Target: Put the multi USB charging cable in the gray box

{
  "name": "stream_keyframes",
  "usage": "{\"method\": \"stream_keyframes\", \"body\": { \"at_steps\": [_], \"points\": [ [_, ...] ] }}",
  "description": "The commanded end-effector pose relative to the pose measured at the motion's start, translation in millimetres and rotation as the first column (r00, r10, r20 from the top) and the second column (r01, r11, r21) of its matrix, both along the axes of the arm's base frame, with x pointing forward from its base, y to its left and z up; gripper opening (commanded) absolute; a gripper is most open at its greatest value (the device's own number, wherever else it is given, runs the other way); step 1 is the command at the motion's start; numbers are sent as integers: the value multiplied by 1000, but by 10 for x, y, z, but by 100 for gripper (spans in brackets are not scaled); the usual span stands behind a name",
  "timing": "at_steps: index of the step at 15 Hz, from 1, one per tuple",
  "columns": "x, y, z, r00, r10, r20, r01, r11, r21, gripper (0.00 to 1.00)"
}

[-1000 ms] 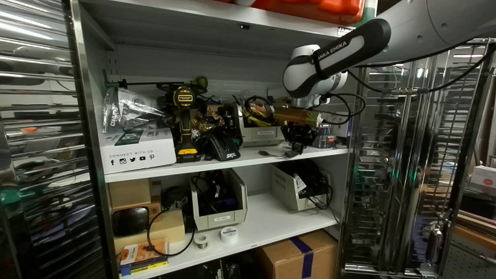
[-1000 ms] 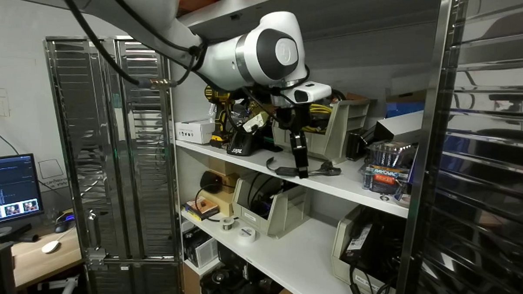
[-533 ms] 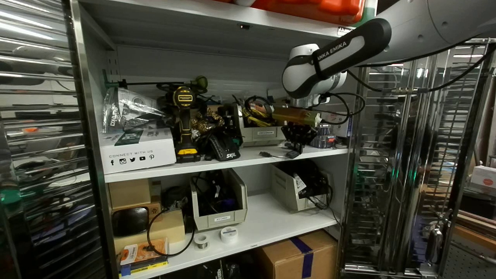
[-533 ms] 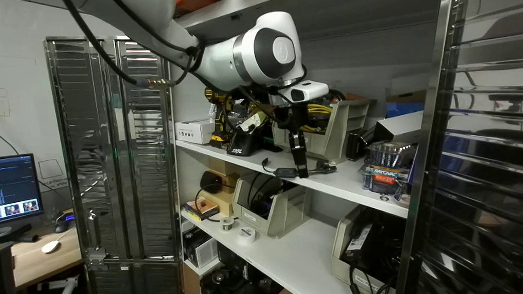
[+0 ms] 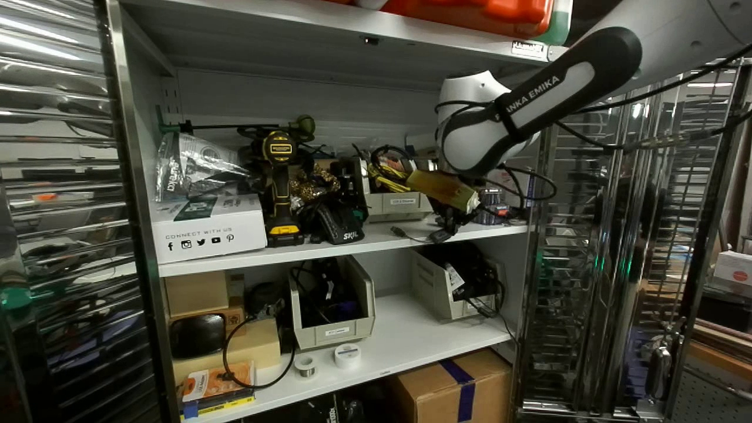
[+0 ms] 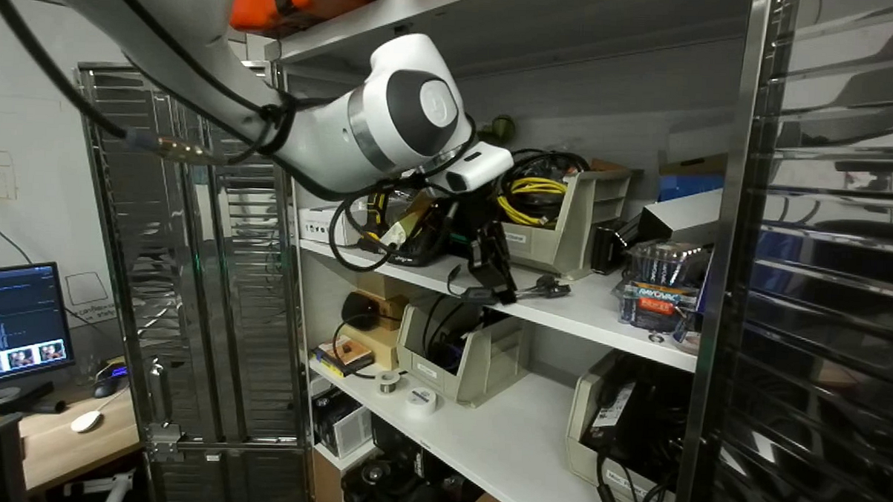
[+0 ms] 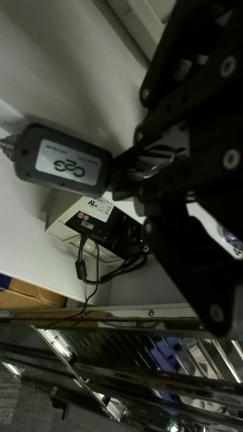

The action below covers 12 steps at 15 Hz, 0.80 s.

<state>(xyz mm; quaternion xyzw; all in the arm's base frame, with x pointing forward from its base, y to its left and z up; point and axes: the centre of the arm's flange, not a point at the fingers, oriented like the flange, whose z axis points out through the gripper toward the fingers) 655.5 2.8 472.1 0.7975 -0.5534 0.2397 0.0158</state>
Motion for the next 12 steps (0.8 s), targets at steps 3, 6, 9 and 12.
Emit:
{"method": "stream_keyframes", "body": {
  "at_steps": [3, 6, 9, 12],
  "points": [
    [-799, 246, 54, 971, -43, 235, 62, 995, -77, 9],
    [-852, 269, 362, 927, -54, 370, 99, 990, -104, 9],
    [-717, 297, 794, 867, -54, 496, 132, 983, -125, 7],
    [-447, 364, 1062, 810, -26, 586, 145, 977, -158, 8]
  ]
}}
